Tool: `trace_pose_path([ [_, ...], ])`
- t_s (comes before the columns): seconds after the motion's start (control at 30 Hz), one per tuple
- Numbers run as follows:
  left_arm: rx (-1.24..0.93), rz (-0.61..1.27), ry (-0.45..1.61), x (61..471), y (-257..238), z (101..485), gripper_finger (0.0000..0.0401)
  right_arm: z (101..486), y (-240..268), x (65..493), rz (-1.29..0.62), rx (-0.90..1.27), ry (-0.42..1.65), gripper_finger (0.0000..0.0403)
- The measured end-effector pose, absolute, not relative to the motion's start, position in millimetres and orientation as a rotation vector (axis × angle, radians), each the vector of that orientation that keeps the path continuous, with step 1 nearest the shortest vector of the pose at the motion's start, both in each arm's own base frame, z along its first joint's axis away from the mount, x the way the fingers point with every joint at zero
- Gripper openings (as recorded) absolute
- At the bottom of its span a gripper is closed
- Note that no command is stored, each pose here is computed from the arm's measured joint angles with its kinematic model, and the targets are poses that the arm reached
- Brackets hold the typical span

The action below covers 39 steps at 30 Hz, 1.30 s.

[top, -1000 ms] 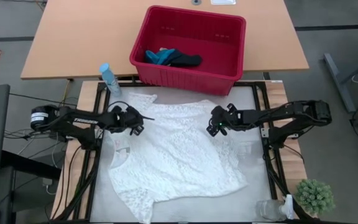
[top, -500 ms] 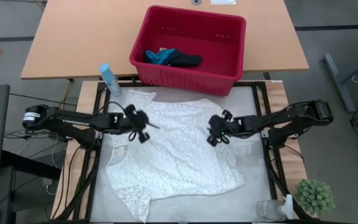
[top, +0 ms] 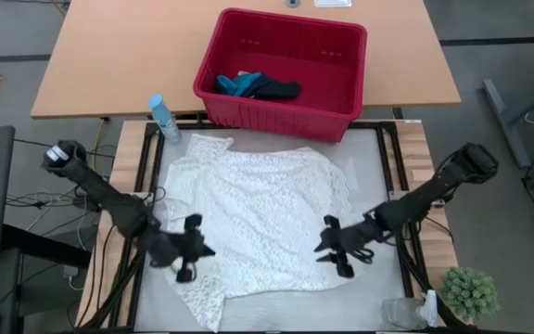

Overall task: Fold Laundry from Bin
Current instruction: Fold the white shirt

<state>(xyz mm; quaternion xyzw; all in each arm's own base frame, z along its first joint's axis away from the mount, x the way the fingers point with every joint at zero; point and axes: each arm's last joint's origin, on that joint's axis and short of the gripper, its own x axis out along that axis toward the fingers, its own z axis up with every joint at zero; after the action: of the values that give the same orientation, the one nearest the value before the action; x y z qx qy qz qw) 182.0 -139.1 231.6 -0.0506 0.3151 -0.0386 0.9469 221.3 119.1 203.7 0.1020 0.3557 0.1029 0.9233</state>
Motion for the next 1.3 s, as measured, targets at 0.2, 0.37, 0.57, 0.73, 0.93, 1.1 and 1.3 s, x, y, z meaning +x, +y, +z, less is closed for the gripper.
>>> trace_pose_path([
  [0.2,-0.087,-0.088,0.695,184,-182,221,0.0,205,136,212,0.183,0.197,0.699,0.0159],
  [0.37,0.045,-0.072,0.917,199,-211,198,0.0,205,142,208,0.208,0.192,0.701,0.0159],
  [0.57,0.138,-0.086,1.156,216,-244,183,0.0,204,147,204,0.191,0.208,0.697,0.0165],
  [0.73,0.206,-0.119,1.287,217,-266,183,0.0,197,149,204,0.197,0.153,0.727,0.0191],
  [0.93,0.203,-0.142,1.284,216,-281,204,0.0,180,150,212,0.184,0.065,0.778,0.0228],
  [1.1,0.109,-0.19,1.265,221,-288,211,0.0002,163,153,216,0.169,0.027,0.835,0.024],
  [1.3,0.079,-0.187,1.25,222,-290,212,0.0051,155,163,218,0.202,-0.02,0.856,0.024],
])
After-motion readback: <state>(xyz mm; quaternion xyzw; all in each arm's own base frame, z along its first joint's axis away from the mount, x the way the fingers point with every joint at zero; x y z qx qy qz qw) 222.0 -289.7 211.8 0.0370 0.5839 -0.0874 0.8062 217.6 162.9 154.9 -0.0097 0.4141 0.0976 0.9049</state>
